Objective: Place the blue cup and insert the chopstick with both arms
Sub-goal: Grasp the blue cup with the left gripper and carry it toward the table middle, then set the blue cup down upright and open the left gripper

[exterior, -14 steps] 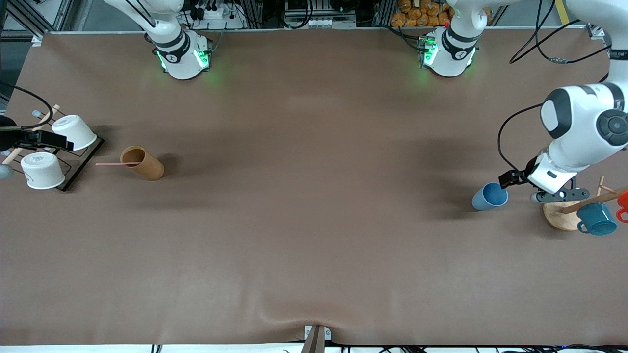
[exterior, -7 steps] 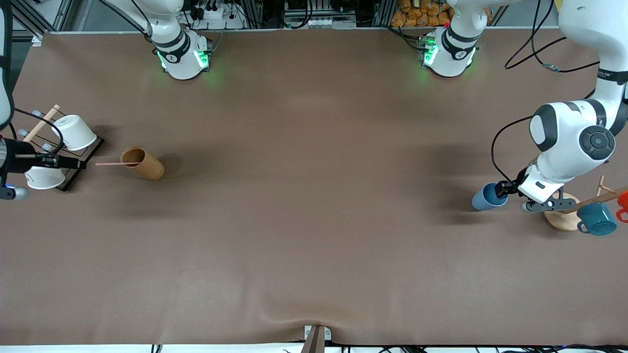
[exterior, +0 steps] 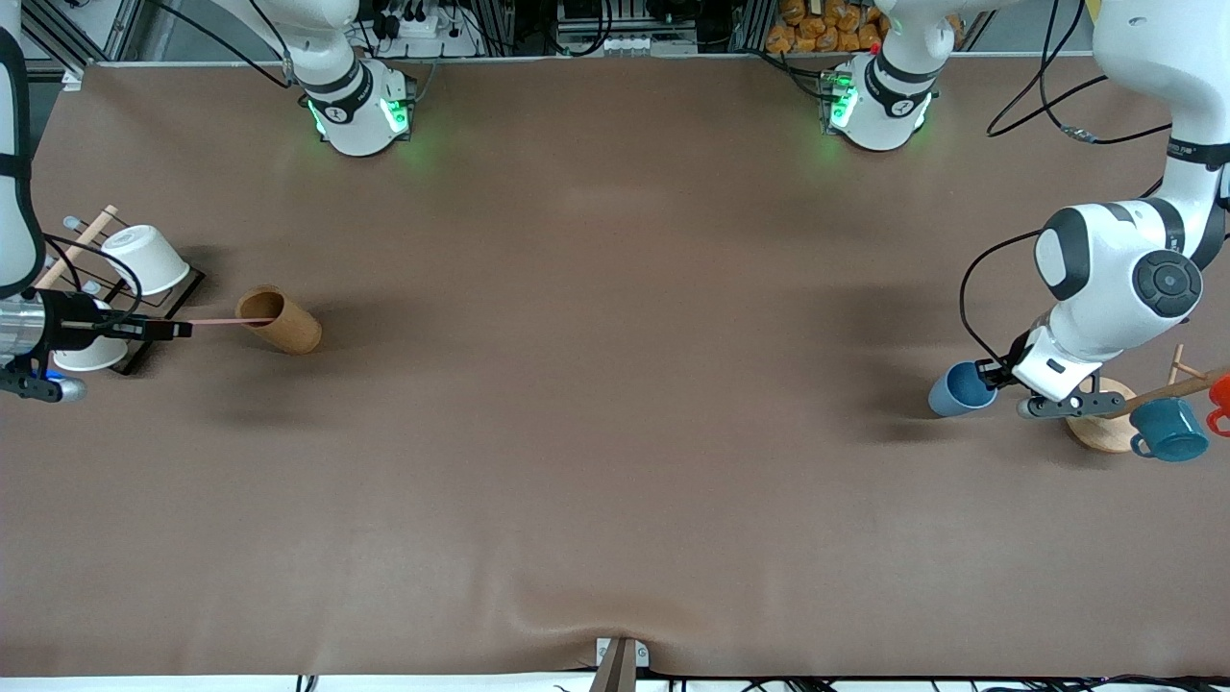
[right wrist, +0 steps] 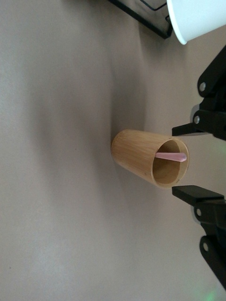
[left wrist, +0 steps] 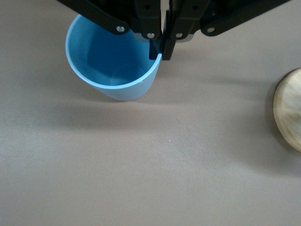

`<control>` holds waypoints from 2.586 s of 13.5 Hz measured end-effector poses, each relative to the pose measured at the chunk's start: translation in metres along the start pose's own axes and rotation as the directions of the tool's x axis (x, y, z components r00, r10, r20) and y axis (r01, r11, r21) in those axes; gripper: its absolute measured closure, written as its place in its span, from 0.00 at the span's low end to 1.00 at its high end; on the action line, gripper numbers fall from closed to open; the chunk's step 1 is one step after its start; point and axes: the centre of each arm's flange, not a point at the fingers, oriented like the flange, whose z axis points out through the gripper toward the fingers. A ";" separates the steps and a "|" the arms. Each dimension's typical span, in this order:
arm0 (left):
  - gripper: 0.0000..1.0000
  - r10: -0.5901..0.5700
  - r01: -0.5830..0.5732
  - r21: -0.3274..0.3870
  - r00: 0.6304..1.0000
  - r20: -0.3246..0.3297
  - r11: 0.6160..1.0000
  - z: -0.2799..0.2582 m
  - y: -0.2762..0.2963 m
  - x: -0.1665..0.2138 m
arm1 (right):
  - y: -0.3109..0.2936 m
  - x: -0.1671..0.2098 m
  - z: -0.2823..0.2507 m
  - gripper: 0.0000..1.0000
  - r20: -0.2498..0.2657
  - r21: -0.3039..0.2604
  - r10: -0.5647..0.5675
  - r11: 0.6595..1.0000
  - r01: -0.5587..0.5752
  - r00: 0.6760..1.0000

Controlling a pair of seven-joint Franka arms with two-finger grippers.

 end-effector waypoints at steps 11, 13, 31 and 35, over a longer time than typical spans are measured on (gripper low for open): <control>0.95 0.123 -0.121 -0.086 0.992 0.014 0.989 -0.128 0.271 -0.048 | 0.008 0.006 0.030 0.68 0.051 0.035 0.037 0.999 -0.039 0.998; 0.95 0.077 -0.072 -0.106 0.996 0.036 0.992 -0.127 0.335 -0.074 | 0.008 0.007 0.031 0.70 0.055 0.036 0.051 0.998 -0.053 0.997; 0.95 -0.084 0.091 -0.041 0.985 0.150 0.995 -0.020 0.582 -0.200 | 0.002 0.006 0.031 0.91 0.073 0.041 0.072 0.996 -0.075 0.995; 0.56 -0.130 0.139 -0.059 0.982 0.136 0.989 -0.032 0.581 -0.187 | -0.002 0.005 0.021 0.91 0.075 0.039 0.094 0.994 -0.097 0.993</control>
